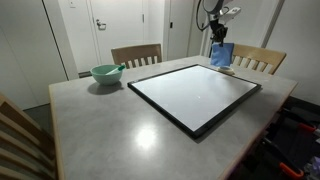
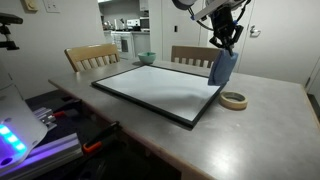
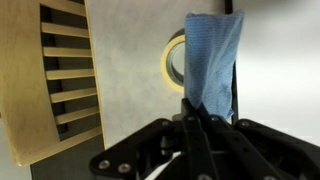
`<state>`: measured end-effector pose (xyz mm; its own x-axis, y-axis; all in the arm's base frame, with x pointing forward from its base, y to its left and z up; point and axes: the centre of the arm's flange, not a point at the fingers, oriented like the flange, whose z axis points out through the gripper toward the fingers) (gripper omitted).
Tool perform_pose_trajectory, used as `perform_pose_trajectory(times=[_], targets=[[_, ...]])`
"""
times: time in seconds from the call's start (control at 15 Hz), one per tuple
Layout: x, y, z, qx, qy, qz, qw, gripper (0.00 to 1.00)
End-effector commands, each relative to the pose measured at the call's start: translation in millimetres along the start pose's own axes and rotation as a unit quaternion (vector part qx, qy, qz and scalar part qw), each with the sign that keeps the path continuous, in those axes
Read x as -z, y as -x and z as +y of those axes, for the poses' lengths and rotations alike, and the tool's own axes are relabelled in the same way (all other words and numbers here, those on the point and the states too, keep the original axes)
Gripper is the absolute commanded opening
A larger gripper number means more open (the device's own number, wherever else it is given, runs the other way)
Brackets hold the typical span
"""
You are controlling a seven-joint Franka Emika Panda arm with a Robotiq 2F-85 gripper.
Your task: Use the blue cloth to wipe the board
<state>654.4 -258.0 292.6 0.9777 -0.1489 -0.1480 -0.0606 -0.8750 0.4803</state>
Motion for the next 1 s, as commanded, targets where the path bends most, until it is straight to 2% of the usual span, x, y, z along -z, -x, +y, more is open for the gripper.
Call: perform_pose_trajectory(times=[0.0, 0.13, 0.27, 0.47, 0.67, 0.93], targets=[[-14, 21, -33, 0.045, 0.056, -0.035, 0.9968, 0.01], [-34, 26, -66, 0.075, 0.077, -0.049, 0.9929, 0.01], [-54, 31, -101, 0.097, 0.066, -0.053, 0.9916, 0.01], [-73, 44, -140, 0.117, 0.027, -0.051, 0.9914, 0.01], [-88, 59, -159, 0.116, -0.021, -0.035, 0.9924, 0.01], [-95, 72, -168, 0.064, -0.100, -0.012, 0.9929, 0.01]])
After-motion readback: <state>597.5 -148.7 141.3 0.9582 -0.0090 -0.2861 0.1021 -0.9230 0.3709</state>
